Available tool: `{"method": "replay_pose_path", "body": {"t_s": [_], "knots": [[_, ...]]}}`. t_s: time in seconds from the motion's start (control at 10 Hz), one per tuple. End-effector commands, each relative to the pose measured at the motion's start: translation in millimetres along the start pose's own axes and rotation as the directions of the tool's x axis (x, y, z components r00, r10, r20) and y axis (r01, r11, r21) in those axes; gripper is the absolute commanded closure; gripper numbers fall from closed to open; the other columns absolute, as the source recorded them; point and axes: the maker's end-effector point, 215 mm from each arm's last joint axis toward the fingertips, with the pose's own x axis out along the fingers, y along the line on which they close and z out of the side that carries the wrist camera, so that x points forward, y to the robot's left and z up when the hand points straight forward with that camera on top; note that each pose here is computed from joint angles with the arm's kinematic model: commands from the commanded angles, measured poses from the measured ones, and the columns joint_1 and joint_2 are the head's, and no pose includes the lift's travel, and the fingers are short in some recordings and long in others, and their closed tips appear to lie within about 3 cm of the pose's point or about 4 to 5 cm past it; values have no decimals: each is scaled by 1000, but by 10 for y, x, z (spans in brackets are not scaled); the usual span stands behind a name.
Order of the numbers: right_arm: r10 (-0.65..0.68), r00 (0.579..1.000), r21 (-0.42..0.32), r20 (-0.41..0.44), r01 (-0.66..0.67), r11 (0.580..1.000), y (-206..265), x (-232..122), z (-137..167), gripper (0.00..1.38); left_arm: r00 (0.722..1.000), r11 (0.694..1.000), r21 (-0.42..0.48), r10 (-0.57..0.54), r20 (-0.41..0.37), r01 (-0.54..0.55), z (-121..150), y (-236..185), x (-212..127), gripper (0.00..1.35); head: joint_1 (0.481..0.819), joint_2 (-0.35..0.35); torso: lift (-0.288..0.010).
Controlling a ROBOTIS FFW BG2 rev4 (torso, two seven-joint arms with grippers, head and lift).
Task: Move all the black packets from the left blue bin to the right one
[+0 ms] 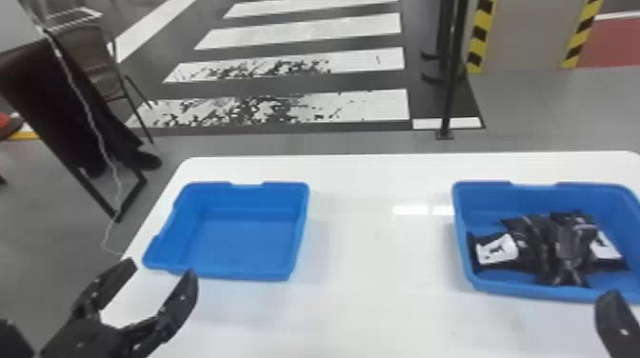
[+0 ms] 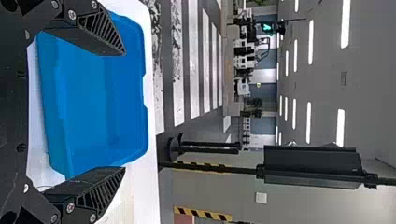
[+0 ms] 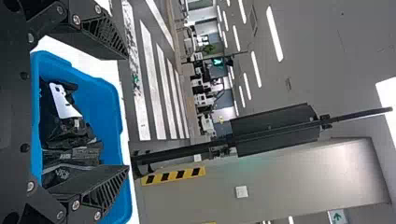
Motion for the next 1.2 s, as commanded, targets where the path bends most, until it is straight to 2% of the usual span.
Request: {"method": "replay_pose_path", "body": {"t_s": [0.0, 1.1], "knots": [[-1, 1000, 2, 0, 1, 1000, -3, 0, 0, 206, 1000, 1000, -3, 2, -3, -2, -11, 1, -2, 173, 695, 206, -138], [5, 1000, -18, -5, -5, 1000, 15, 4, -6, 206, 1000, 1000, -11, 1, -12, -1, -43, -1, -3, 173, 695, 209, -138]]}}
